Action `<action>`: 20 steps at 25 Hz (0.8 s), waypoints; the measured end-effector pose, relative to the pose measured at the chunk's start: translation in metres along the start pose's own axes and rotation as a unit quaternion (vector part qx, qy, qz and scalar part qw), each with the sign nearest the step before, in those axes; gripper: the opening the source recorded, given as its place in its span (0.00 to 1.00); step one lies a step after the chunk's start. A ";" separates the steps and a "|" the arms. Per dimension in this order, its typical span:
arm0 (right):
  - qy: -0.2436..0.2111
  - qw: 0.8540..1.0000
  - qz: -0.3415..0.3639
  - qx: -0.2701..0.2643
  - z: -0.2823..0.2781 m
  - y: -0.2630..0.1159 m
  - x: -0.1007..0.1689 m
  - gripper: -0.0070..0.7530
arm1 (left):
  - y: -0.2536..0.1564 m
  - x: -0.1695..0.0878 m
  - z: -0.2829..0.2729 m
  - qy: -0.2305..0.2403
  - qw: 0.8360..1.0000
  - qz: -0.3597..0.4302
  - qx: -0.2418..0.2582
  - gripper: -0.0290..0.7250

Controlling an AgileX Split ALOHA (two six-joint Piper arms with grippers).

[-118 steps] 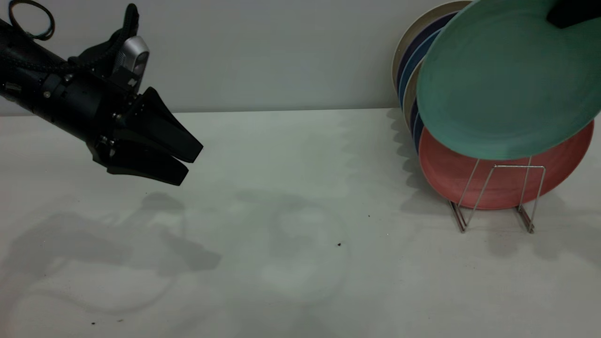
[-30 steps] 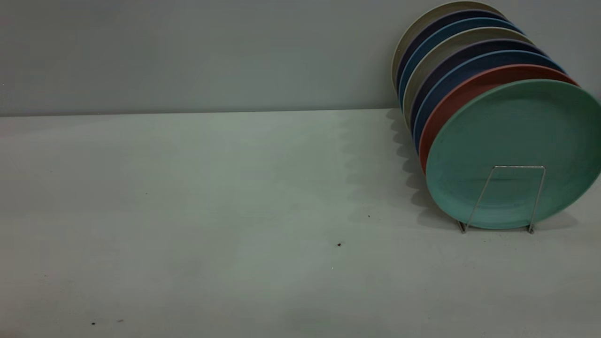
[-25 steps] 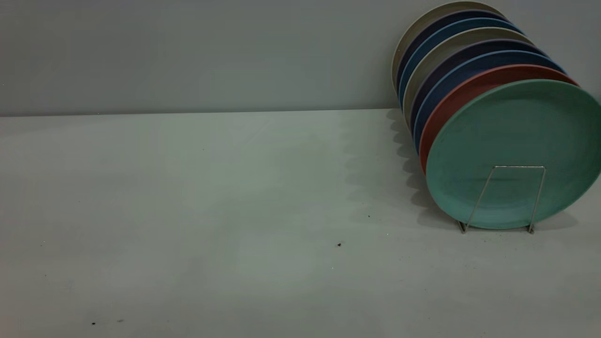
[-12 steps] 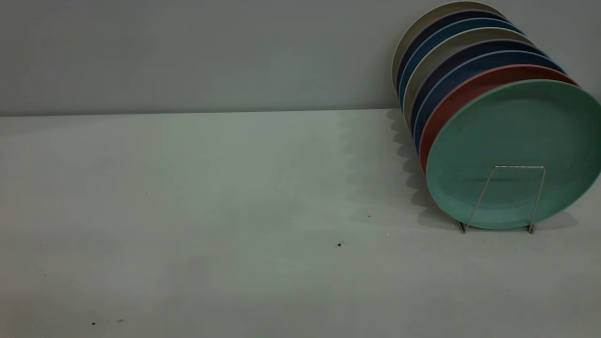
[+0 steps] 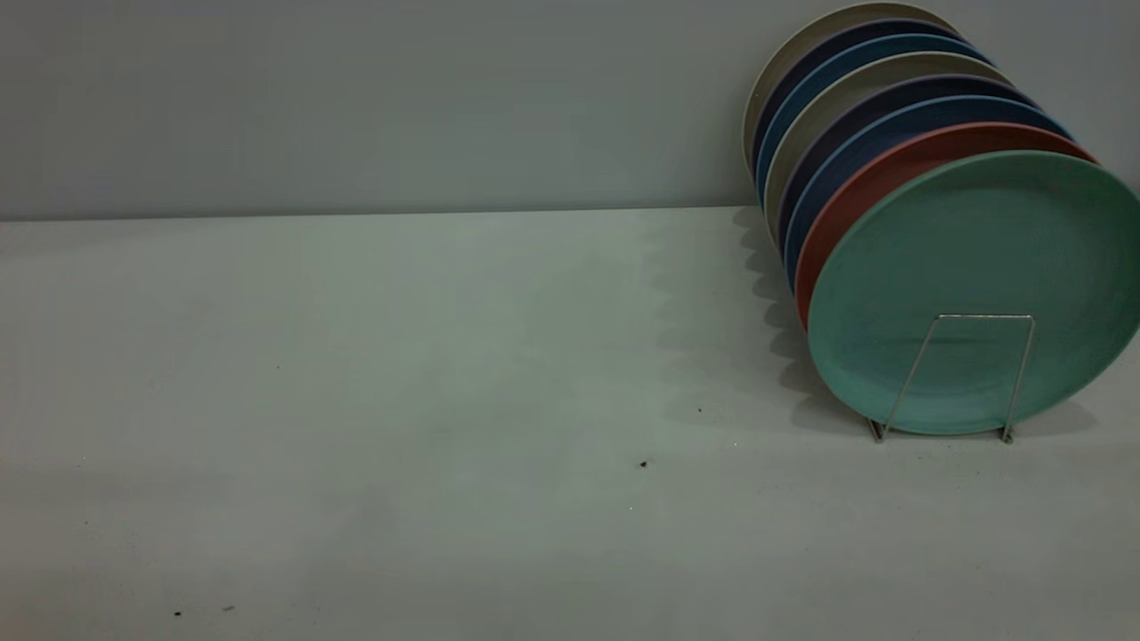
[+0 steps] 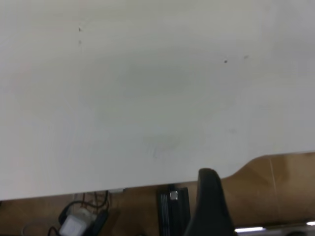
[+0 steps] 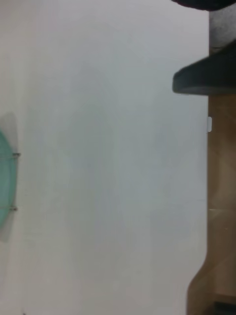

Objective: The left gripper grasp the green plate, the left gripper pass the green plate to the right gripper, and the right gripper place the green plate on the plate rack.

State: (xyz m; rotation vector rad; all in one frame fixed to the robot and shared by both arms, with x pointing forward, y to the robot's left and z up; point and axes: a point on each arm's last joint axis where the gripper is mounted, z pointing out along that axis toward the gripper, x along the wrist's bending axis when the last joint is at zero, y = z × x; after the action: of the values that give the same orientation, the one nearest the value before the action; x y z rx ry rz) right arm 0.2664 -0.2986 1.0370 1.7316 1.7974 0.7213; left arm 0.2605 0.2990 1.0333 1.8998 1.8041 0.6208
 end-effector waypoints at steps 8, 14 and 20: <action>-0.001 1.000 0.000 -0.024 -0.006 -0.004 0.000 0.37 | -0.003 0.000 -0.002 0.001 1.000 -0.001 -0.012 0.79; -0.002 0.993 0.001 -0.116 -0.026 -0.023 0.000 0.32 | -0.009 -0.001 -0.008 0.002 0.999 0.002 -0.043 0.79; -0.002 0.993 0.001 -0.116 -0.026 -0.024 0.000 0.32 | -0.029 -0.002 -0.022 -0.016 0.992 0.030 -0.125 0.79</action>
State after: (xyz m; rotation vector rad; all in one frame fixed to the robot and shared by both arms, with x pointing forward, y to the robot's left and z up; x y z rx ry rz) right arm 0.2310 -0.2998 1.0388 1.5793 1.6366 0.8890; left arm 0.2238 0.2988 1.0333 1.7892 1.5719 0.7926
